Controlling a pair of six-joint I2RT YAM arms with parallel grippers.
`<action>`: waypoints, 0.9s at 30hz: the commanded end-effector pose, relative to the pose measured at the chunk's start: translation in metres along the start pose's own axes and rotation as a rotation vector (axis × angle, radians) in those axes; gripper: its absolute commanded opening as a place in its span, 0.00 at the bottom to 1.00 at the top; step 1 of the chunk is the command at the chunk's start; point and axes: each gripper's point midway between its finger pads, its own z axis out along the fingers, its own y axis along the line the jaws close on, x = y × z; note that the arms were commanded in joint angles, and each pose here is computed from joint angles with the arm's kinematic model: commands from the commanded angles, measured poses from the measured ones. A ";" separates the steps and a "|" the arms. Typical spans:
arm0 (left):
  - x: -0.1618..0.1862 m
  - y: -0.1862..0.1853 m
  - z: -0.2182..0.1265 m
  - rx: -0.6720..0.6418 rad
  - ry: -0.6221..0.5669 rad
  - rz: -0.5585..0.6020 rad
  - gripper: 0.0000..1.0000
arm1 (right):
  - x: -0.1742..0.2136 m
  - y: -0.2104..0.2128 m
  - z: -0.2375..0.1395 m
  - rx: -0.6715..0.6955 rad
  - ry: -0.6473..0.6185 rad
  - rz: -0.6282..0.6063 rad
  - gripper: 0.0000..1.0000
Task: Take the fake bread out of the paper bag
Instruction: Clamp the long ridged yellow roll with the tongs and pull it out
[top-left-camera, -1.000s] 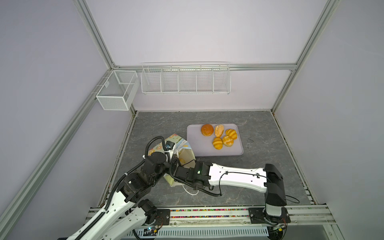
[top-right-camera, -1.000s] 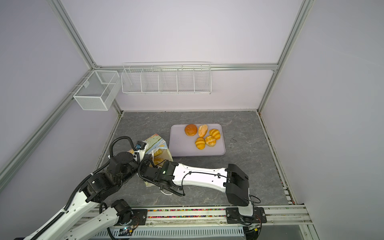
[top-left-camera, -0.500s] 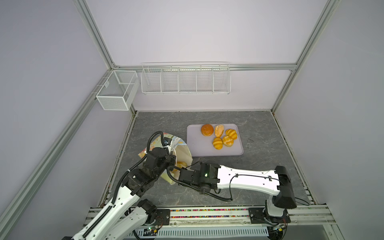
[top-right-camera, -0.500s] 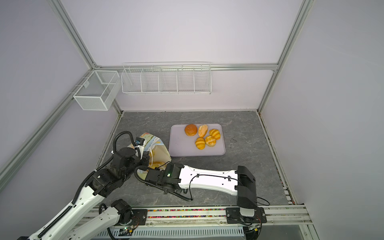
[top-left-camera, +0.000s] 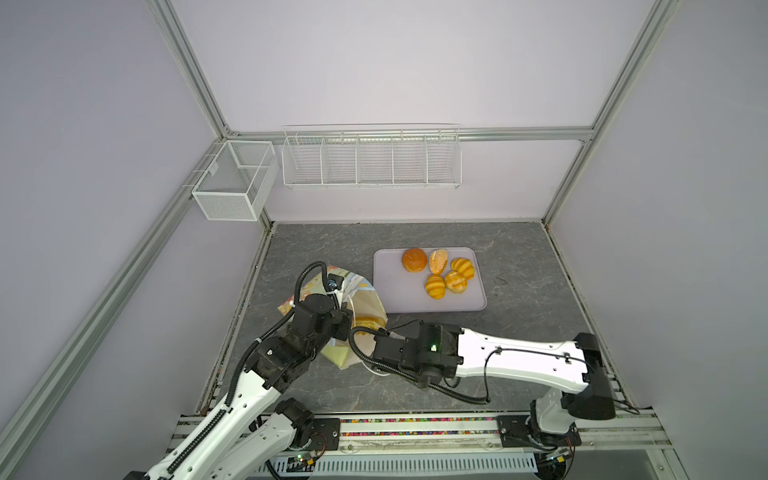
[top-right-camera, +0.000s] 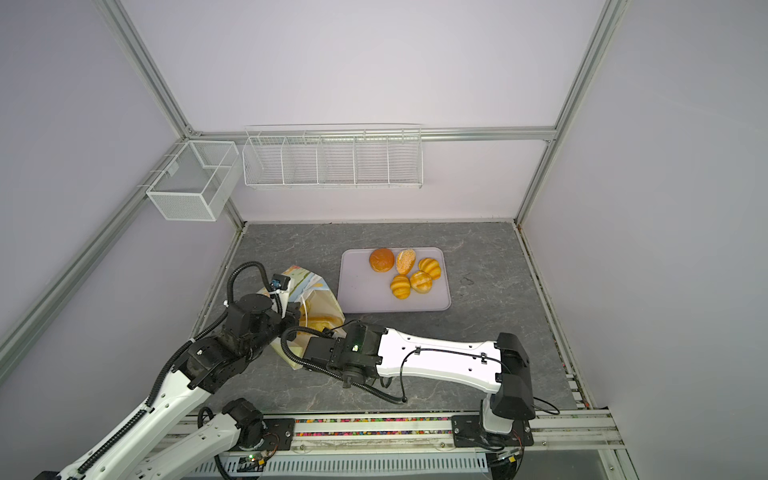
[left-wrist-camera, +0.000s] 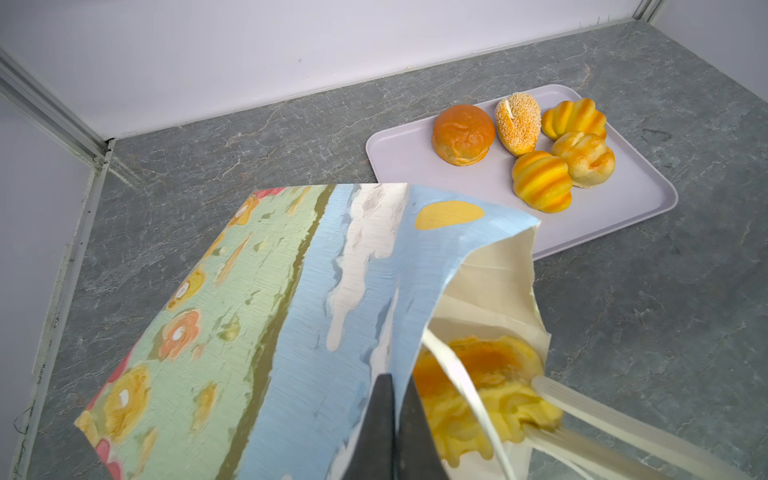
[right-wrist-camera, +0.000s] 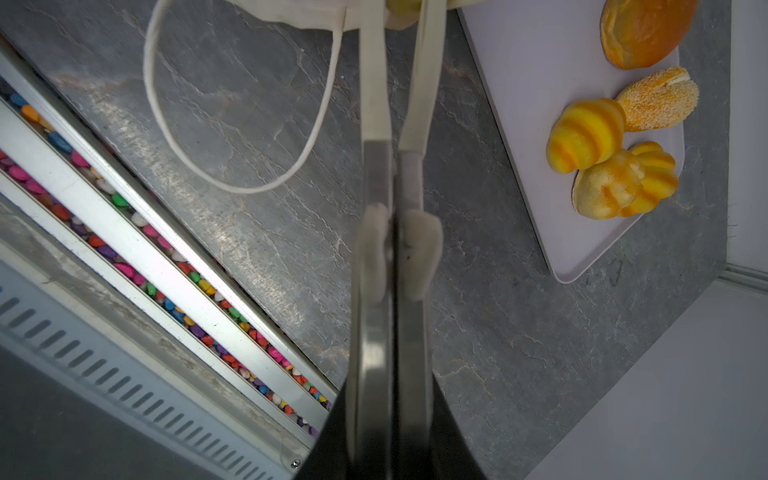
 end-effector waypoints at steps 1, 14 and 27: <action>-0.004 0.003 0.008 -0.017 0.017 -0.051 0.00 | 0.008 -0.014 -0.011 0.023 -0.026 0.076 0.06; -0.013 0.024 0.030 -0.075 0.067 -0.134 0.00 | 0.032 -0.054 -0.010 0.007 -0.057 0.264 0.06; -0.019 0.030 0.023 -0.073 0.059 -0.131 0.00 | 0.028 -0.096 0.010 -0.176 -0.112 0.597 0.06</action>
